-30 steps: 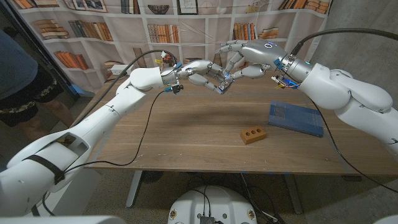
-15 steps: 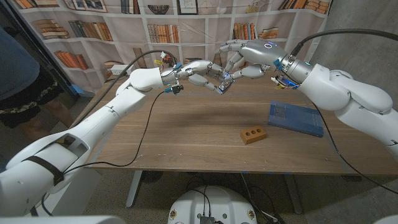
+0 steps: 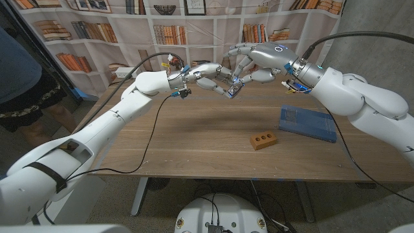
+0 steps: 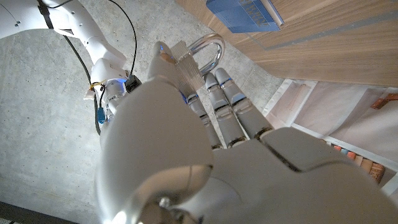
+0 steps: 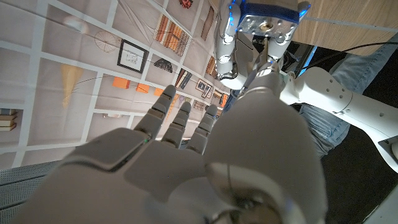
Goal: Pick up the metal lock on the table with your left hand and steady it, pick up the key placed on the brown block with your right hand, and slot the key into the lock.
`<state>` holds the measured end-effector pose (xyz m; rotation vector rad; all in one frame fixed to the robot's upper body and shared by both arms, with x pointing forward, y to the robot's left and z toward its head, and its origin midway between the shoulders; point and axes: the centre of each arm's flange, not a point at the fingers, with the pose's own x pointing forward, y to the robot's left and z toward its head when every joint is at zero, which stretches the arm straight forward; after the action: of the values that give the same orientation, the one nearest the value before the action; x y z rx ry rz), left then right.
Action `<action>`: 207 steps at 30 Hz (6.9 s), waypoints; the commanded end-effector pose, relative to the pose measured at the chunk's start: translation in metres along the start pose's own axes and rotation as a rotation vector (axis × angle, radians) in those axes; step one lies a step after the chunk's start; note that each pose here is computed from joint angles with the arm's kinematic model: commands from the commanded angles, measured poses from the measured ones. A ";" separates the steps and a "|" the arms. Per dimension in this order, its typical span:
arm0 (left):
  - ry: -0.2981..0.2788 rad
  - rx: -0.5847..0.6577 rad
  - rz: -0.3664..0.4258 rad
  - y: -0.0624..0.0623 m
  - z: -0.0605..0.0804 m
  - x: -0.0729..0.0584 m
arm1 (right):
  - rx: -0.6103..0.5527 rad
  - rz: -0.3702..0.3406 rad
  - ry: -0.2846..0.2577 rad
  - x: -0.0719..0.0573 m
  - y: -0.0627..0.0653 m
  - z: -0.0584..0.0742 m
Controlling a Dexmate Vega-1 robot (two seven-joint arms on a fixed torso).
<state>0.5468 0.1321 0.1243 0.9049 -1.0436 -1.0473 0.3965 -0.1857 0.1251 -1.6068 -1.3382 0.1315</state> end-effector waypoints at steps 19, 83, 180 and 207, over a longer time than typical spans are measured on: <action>-0.001 0.000 -0.006 0.002 0.001 0.002 | 0.017 0.024 0.026 -0.007 0.004 -0.006; 0.000 -0.009 -0.006 -0.001 0.004 -0.005 | -0.058 -0.021 0.007 -0.009 0.005 0.003; -0.006 -0.023 -0.009 -0.005 0.003 -0.008 | -0.341 -0.011 -0.102 -0.009 0.001 0.035; 0.010 -0.029 -0.026 -0.001 -0.004 -0.008 | -0.378 -0.012 -0.087 0.006 -0.006 0.035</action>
<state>0.5449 0.1381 0.1192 0.9018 -1.0186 -1.0763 0.3690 -0.1623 0.1116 -1.9280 -1.5059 -0.0674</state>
